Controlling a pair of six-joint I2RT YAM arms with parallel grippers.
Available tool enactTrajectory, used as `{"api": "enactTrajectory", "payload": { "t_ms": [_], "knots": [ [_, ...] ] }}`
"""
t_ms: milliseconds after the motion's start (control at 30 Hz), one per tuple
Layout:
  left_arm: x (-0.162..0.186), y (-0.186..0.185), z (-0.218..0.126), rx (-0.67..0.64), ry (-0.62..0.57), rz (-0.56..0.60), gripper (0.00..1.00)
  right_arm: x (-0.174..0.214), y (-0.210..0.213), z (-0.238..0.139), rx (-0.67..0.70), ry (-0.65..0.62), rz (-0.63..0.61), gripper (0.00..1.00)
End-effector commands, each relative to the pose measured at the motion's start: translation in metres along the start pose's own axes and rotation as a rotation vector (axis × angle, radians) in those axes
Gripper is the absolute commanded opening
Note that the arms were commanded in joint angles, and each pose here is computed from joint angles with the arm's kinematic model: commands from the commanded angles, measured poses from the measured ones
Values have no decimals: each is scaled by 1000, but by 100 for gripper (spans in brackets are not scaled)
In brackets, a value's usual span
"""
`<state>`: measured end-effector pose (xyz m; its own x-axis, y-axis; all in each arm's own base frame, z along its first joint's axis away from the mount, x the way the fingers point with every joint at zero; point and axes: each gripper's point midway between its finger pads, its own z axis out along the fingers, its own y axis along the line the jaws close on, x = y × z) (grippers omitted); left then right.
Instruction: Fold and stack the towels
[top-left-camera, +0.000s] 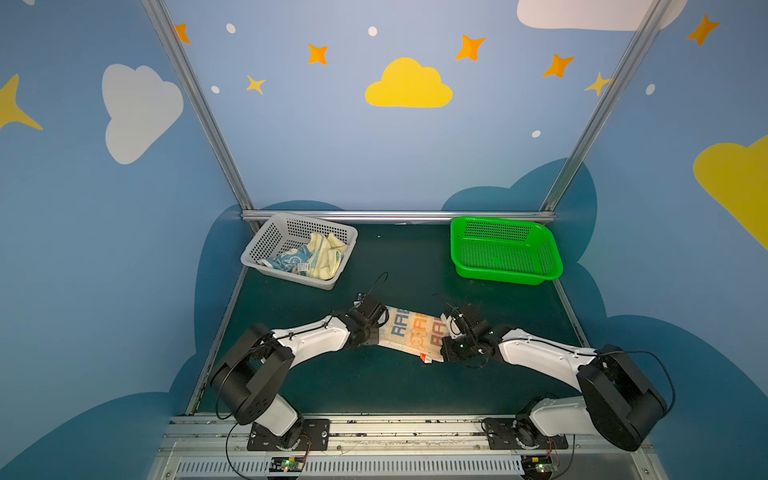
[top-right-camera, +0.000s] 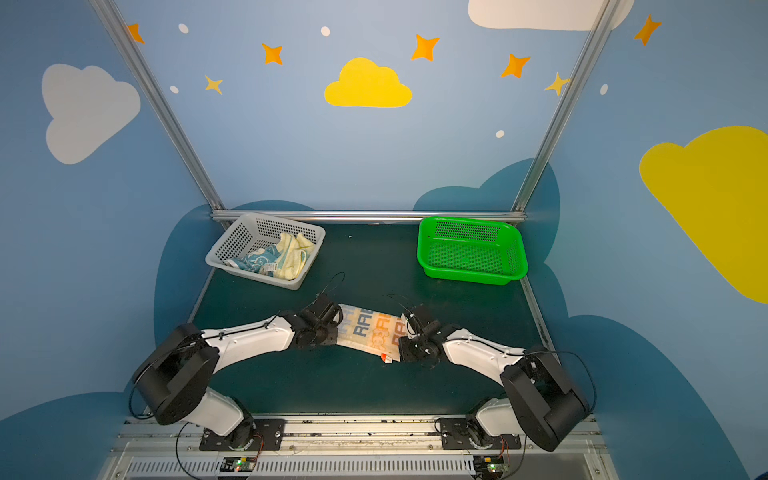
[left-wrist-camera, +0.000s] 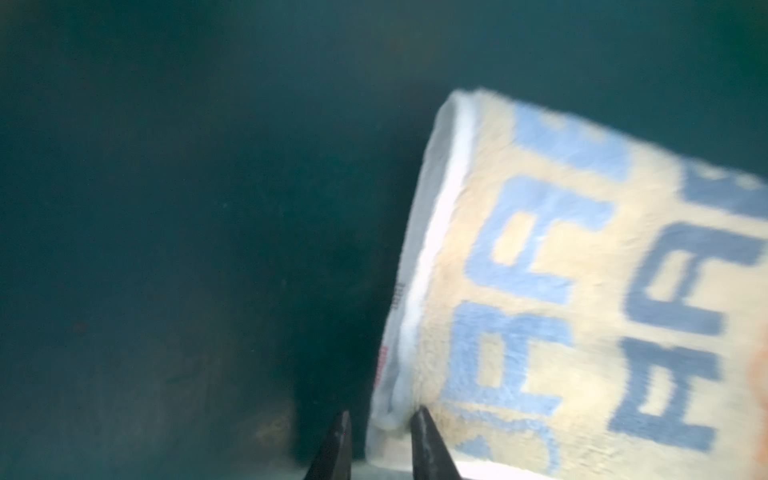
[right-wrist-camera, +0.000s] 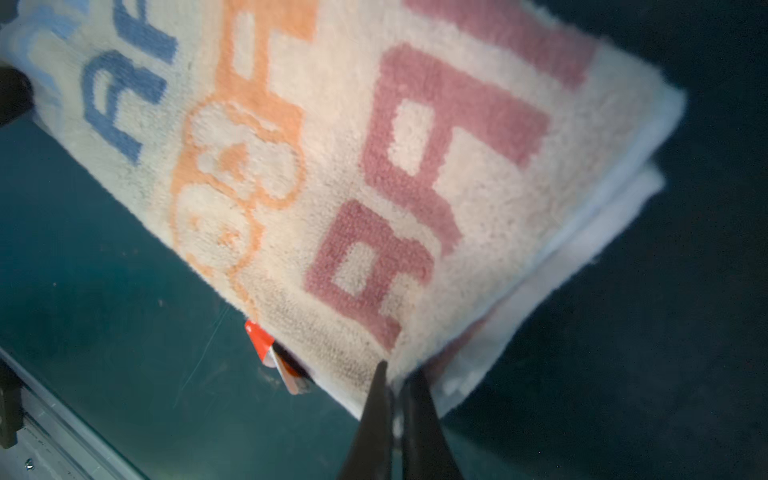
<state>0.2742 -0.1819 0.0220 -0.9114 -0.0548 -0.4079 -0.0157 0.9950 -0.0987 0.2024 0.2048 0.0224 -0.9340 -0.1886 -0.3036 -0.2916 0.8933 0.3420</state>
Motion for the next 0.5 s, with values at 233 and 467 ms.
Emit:
{"api": "enactTrajectory", "payload": {
  "t_ms": [233,467],
  "knots": [
    [-12,18,-22,-101,-46,15,33,13,-15,-15,75,1,41,47],
    [-40,2,-57,-31,-148,24,54,-5,-10,-27,28,-54,109,77]
  ]
}}
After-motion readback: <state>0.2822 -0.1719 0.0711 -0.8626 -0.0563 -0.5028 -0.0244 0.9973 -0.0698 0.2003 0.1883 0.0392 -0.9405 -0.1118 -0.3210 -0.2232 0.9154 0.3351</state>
